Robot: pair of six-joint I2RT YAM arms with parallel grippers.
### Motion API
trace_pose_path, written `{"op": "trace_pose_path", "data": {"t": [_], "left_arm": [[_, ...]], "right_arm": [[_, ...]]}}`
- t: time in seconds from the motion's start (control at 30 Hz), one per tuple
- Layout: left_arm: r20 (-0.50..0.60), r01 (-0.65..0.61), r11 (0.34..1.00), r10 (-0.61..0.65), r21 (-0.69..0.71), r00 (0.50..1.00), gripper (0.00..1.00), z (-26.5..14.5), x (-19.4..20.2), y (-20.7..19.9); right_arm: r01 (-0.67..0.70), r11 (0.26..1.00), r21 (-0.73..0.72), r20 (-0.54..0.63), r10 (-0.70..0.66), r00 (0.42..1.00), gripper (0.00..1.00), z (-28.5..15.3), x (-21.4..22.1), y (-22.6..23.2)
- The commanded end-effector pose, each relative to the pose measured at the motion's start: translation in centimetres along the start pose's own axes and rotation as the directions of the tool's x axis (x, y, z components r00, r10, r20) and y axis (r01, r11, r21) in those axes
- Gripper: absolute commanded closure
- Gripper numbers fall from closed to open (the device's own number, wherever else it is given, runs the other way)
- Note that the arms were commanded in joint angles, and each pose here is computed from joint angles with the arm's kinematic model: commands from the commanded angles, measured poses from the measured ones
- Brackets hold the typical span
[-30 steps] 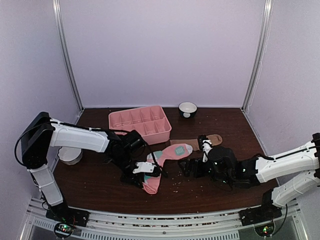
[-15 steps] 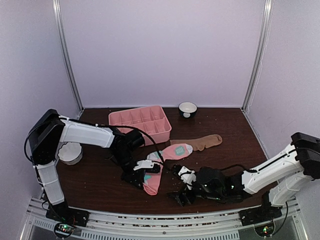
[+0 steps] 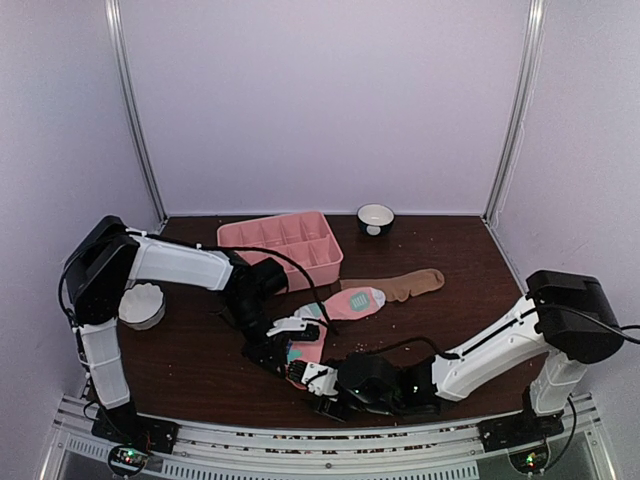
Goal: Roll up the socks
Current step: Roll the sock at the center of the board.
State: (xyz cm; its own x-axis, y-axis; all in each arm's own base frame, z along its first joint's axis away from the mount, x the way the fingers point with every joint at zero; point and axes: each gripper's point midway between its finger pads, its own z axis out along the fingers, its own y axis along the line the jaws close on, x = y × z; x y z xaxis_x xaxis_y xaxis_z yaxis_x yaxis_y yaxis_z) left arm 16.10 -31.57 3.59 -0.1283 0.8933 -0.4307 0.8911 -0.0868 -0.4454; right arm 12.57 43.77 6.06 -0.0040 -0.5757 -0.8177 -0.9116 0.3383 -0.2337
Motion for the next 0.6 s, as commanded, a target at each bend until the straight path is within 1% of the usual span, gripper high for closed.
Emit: {"op": "trace_pose_path", "data": {"t": [0.0,0.1,0.2,0.23,0.33,0.43,0.53,0.57], "left_arm": [[0.023,0.005,1.000,-0.006,0.022,1.000,0.82,-0.4,-0.7,-0.1],[0.021,0.004,1.000,-0.004,0.020,1.000,0.82,-0.5,-0.7,0.0],[0.020,0.003,1.000,-0.004,0.019,1.000,0.82,-0.6,-0.6,0.0],[0.018,0.004,1.000,-0.005,0.019,1.000,0.81,-0.6,-0.6,0.0],[0.017,0.005,1.000,-0.005,0.019,1.000,0.81,-0.6,-0.5,0.0],[0.018,0.002,1.000,-0.002,0.018,1.000,0.80,-0.7,-0.5,0.0],[0.020,-0.020,1.000,0.020,0.008,1.000,0.73,-1.0,-0.5,-0.2],[0.022,-0.031,1.000,0.031,-0.004,0.999,0.69,-1.2,-0.5,-0.2]], "right_arm": [[0.073,0.997,0.031,-0.034,-0.072,0.997,0.45,1.3,0.3,-0.2],[0.082,0.996,0.018,-0.041,-0.081,0.996,0.48,2.0,0.2,0.2],[0.084,0.996,0.036,-0.051,-0.082,0.995,0.50,2.4,0.5,-0.1],[0.086,0.996,0.038,-0.052,-0.084,0.995,0.52,2.5,0.6,-0.1],[0.083,0.995,0.047,-0.055,-0.080,0.995,0.64,2.8,0.6,-0.2],[0.072,0.996,0.046,-0.052,-0.070,0.996,0.83,2.9,0.4,-0.2],[0.044,0.998,0.045,-0.058,-0.041,0.997,1.00,2.9,0.3,-0.4],[0.026,0.999,0.043,-0.062,-0.023,0.998,1.00,2.9,0.4,-0.5]]}}
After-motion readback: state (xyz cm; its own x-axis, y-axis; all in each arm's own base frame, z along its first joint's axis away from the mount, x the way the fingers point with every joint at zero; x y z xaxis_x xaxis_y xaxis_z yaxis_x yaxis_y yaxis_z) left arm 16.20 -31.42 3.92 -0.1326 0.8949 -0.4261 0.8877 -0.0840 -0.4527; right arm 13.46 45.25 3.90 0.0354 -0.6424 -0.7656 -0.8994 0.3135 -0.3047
